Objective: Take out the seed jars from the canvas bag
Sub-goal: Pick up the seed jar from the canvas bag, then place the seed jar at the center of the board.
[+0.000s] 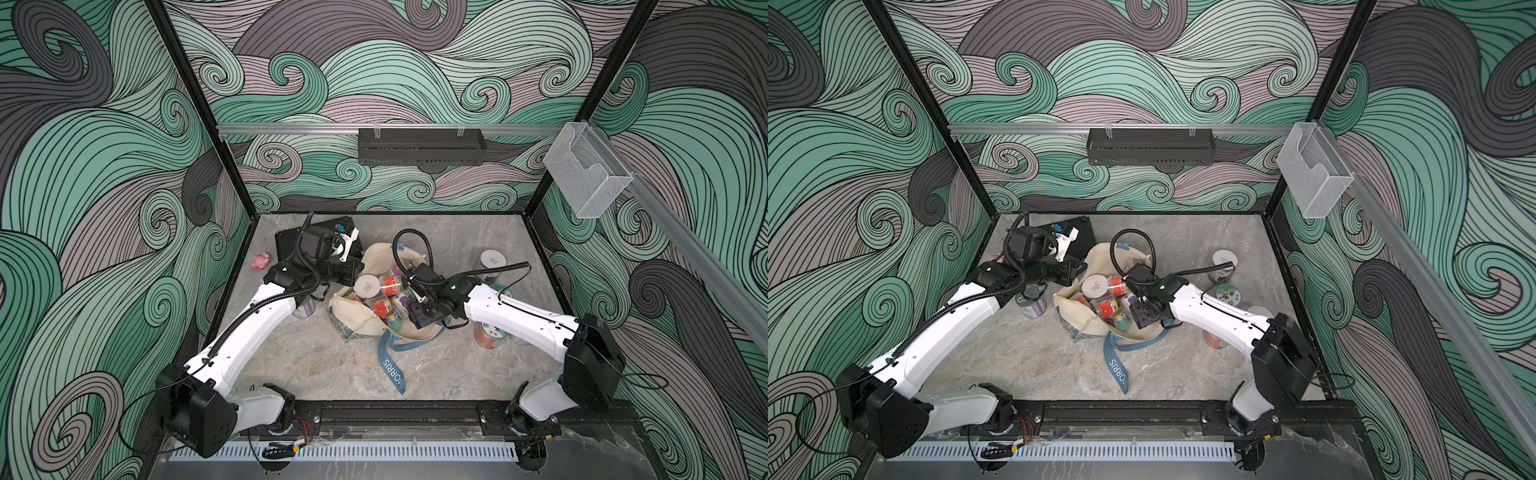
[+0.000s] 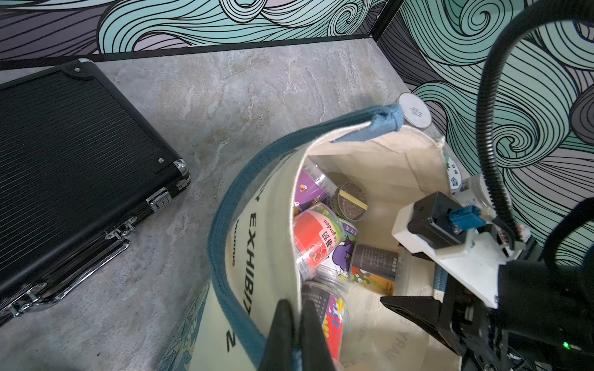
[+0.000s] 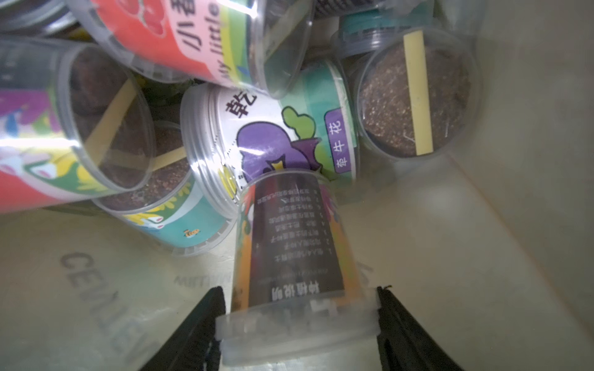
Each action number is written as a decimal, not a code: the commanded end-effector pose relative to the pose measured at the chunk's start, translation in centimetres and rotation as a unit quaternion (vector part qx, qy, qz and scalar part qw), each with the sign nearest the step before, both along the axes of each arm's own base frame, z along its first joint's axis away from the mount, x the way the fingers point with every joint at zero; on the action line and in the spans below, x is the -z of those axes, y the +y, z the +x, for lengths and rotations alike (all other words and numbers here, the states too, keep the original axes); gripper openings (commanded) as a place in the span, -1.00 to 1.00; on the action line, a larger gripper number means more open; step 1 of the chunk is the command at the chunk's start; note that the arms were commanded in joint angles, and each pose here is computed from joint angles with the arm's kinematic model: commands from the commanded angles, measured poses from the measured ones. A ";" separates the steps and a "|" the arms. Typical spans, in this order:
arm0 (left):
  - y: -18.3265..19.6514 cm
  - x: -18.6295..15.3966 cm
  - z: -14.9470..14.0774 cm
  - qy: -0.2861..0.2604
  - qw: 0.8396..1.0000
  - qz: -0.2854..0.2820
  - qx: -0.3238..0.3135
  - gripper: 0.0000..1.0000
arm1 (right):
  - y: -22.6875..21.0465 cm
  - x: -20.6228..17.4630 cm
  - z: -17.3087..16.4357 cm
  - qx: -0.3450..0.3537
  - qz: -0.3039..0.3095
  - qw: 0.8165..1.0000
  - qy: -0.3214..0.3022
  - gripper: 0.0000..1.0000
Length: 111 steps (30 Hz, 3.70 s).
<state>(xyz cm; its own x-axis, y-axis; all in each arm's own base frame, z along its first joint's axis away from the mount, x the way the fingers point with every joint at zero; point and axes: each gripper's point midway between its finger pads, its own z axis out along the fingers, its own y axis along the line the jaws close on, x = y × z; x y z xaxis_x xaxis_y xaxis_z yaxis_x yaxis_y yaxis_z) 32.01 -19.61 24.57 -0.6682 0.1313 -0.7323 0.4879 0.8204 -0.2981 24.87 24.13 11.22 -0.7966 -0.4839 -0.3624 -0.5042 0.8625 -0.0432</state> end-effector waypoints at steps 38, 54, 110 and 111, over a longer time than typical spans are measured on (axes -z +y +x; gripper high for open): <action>-0.6 -1.5 -0.2 -0.007 1.000 -0.017 0.008 -1.00 | -9.6 -11.6 -11.2 0.070 0.122 0.990 0.014 0.12; -0.7 -1.7 -0.3 -0.009 1.000 -0.022 0.009 -1.00 | -12.9 -4.1 -13.8 0.118 -0.023 0.984 0.130 0.11; -0.9 -1.1 -0.2 0.001 1.000 -0.023 0.013 -1.00 | -11.2 3.0 -11.3 0.098 -0.143 0.967 0.187 0.47; -0.9 -1.2 -0.2 0.000 1.000 -0.023 0.014 -1.00 | -11.1 3.0 -11.3 0.096 -0.143 0.967 0.188 0.48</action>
